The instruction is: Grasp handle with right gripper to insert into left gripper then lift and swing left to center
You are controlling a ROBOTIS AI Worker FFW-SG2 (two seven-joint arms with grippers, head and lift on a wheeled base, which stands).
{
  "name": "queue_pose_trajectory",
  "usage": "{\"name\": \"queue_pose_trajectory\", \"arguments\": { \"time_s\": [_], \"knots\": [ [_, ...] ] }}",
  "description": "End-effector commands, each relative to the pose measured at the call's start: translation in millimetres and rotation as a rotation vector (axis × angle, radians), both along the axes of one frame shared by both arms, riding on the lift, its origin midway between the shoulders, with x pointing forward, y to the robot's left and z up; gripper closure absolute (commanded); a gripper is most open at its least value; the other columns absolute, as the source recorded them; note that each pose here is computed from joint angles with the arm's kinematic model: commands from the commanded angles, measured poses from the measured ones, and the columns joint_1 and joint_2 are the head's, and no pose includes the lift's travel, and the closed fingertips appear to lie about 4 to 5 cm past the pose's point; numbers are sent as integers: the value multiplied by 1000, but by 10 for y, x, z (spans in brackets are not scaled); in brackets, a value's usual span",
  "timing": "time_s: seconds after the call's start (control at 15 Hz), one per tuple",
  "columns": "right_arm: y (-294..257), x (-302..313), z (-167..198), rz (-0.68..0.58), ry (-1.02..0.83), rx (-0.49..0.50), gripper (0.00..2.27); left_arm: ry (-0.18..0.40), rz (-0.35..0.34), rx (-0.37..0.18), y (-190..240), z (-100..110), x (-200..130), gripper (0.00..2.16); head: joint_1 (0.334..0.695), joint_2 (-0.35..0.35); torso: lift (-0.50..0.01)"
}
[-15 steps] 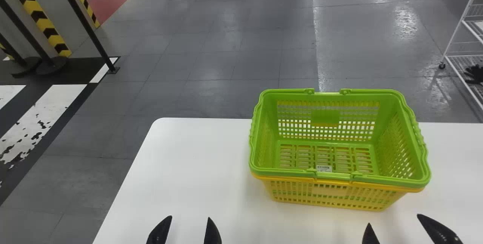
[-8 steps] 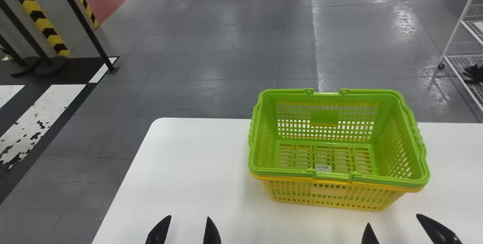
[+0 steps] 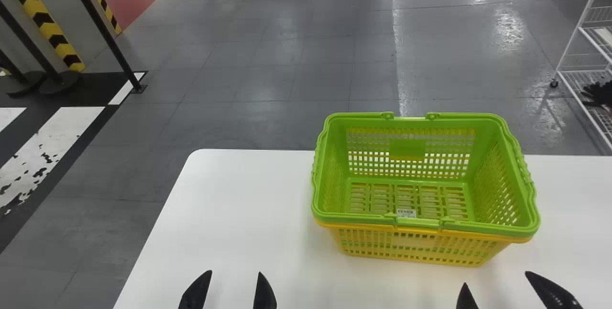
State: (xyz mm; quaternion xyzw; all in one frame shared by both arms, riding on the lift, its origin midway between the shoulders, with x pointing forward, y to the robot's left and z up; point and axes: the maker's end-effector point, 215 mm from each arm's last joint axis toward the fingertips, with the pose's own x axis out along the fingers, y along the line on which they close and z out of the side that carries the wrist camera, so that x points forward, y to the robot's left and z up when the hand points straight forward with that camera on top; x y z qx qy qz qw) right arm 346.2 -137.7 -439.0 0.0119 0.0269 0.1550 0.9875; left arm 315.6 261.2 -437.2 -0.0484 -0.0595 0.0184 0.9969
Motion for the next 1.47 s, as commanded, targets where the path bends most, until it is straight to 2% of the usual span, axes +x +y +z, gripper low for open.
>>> {"name": "queue_pose_trajectory", "arguments": {
  "time_s": [0.0,0.13,0.27,0.4,0.53,0.67,0.73,0.8,0.87,0.93,1.13,1.33,1.4],
  "knots": [
    [0,-1,-1,0,0,0,80,-33,8,-4,32,166,22,120,695,216,-93],
    [0,-1,-10,0,3,0,80,-59,18,6,121,371,129,120,695,219,-93],
    [0,-5,-8,0,3,0,80,-40,9,35,226,504,320,120,695,228,-93],
    [0,-12,-13,0,5,0,80,40,-33,47,322,511,574,124,695,233,-93],
    [-10,-24,-16,0,5,-2,80,123,-84,36,385,496,810,124,695,235,-93],
    [-10,-42,-33,0,11,-2,80,180,-119,3,468,553,1002,124,695,236,-93],
    [-9,-50,-28,0,11,-1,80,229,-152,-4,483,513,1080,120,695,238,-93],
    [-24,-67,-36,-3,15,-3,80,249,-181,-24,500,571,1161,117,695,240,-93],
    [-39,-83,-43,-5,20,-5,80,271,-205,-51,521,622,1226,117,695,241,-93],
    [-63,-101,-80,-7,36,-10,80,309,-240,-102,526,656,1295,120,695,242,-93],
    [-115,-126,-112,-14,61,-19,80,409,-367,-210,404,671,1456,117,695,235,-93],
    [-114,-128,-154,-13,88,-25,80,472,-426,-259,302,730,1659,117,695,216,-93],
    [-112,-143,-165,-12,94,-27,80,517,-462,-279,211,713,1716,117,695,205,-93]
  ]
}}
